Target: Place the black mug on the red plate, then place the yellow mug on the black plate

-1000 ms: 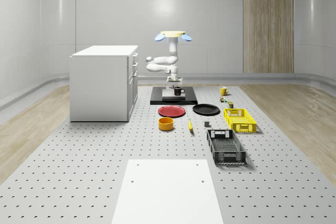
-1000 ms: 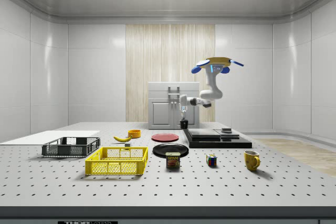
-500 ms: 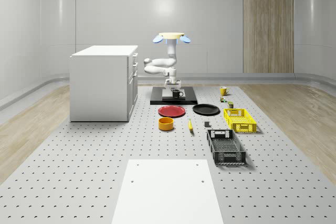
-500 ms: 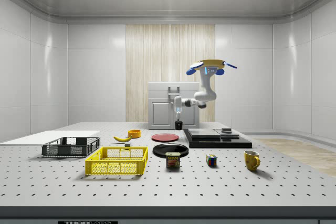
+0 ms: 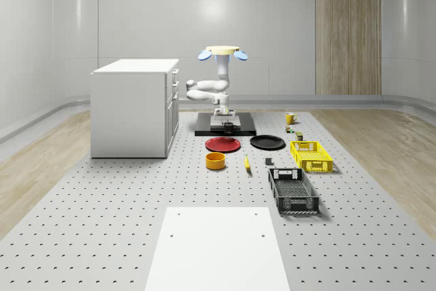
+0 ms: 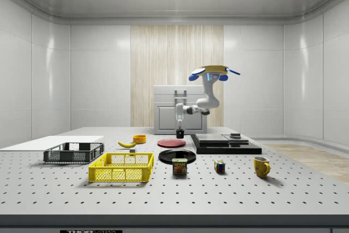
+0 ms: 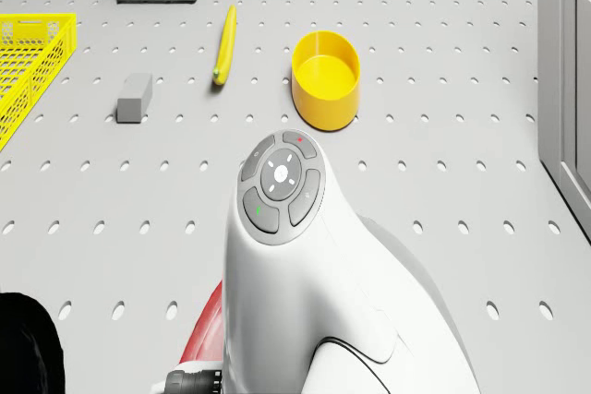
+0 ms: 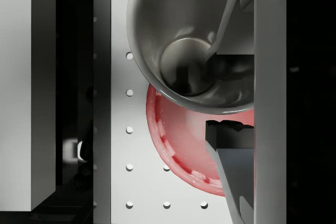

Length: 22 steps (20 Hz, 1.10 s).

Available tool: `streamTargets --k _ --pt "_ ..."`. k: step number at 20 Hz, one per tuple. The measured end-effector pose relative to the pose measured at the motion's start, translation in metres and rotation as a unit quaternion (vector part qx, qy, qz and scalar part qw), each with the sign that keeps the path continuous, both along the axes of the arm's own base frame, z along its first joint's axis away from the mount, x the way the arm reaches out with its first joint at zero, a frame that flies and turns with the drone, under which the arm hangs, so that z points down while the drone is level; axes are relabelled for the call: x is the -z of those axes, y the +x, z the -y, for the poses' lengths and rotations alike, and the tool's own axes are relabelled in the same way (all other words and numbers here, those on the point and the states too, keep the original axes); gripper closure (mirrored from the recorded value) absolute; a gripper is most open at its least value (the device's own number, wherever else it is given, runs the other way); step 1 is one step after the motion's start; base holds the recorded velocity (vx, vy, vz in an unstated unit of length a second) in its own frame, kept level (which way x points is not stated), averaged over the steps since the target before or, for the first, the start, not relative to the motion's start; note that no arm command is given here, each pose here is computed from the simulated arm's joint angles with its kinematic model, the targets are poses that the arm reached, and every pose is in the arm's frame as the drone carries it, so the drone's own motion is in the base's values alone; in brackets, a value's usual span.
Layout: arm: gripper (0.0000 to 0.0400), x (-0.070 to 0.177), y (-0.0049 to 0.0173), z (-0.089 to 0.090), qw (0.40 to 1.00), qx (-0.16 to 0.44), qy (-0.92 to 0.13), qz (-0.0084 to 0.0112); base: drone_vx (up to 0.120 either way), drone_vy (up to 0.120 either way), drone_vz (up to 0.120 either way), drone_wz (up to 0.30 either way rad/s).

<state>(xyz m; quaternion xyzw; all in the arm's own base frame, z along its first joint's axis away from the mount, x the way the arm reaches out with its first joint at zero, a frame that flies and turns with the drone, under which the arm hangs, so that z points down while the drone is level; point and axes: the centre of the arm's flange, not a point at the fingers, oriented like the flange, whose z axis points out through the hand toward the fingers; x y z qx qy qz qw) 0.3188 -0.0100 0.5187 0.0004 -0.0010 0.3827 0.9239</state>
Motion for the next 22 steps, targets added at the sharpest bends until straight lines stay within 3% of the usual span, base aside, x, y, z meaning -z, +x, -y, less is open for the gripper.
streamTargets --k 8,12,22 --pt "0.0290 0.000 0.0000 0.000 1.000 0.000 0.000 0.0000 0.120 0.000 0.000 0.000" --pt "0.0290 0.000 0.0000 -0.003 1.000 0.000 0.000 0.0000 0.000 0.000 0.000 0.000" --pt "0.0290 -0.006 0.0000 -0.036 1.000 0.000 0.000 0.0000 0.000 0.000 0.000 0.000"
